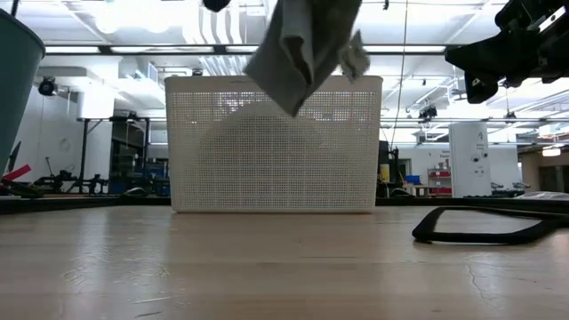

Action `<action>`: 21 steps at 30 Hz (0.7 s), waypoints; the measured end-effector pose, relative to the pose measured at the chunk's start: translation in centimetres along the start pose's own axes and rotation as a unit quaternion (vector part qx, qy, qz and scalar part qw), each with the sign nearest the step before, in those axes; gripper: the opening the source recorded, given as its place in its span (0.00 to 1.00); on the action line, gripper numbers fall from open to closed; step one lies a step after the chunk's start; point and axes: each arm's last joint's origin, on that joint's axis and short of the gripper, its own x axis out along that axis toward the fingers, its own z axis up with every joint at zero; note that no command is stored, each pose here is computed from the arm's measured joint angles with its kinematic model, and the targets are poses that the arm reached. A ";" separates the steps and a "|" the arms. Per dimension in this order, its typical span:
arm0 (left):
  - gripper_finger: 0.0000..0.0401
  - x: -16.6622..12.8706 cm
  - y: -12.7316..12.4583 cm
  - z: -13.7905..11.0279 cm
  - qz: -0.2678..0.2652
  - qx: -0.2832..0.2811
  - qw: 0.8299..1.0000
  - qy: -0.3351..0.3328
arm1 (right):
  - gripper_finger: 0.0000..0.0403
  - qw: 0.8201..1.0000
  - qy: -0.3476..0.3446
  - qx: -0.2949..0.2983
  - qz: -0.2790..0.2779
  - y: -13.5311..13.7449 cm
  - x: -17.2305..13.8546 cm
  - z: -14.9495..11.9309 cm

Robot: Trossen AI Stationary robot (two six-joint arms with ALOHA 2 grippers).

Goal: Pick & Place Cloths
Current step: Put the gray underwear into the transparent bin

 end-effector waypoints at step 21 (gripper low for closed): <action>0.02 5.8 -1.5 1.8 -0.046 0.080 0.995 0.049 | 0.02 1.000 0.000 0.000 0.000 0.0 0.0 0.0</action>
